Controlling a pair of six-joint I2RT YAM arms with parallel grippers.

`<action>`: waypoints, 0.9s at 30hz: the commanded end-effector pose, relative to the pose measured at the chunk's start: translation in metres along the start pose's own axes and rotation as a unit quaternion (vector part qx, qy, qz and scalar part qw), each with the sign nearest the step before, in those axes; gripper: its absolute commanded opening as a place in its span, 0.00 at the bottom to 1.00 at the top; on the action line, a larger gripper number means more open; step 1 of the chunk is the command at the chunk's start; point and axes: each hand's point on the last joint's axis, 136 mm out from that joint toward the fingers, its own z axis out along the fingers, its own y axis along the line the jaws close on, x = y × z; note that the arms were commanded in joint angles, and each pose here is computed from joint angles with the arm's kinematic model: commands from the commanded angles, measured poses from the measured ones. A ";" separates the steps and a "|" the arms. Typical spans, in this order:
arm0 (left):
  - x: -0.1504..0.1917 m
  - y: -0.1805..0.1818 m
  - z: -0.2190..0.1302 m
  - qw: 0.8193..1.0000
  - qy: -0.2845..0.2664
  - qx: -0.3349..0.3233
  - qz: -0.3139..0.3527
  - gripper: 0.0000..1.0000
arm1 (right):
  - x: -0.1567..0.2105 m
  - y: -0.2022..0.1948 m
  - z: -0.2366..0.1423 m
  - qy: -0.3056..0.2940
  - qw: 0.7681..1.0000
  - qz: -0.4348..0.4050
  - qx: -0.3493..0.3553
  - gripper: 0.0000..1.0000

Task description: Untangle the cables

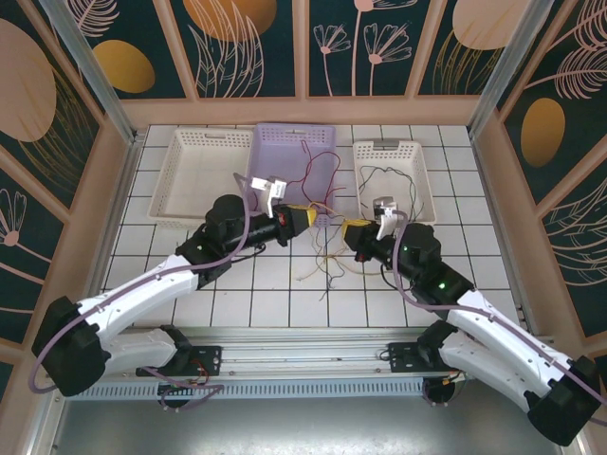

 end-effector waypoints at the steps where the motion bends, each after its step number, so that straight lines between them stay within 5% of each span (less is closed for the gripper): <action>1: -0.030 -0.005 -0.009 0.999 -0.046 -0.024 -0.013 0.00 | -0.006 0.004 0.002 0.004 1.000 0.007 -0.007 0.28; 10: -0.054 -0.033 -0.015 0.998 -0.047 -0.005 -0.037 0.00 | 0.019 0.017 0.006 0.030 0.997 0.024 -0.072 0.42; 27: -0.123 -0.072 -0.062 0.988 -0.142 -0.016 -0.057 0.00 | 0.063 0.027 0.009 0.033 0.989 0.044 -0.140 0.48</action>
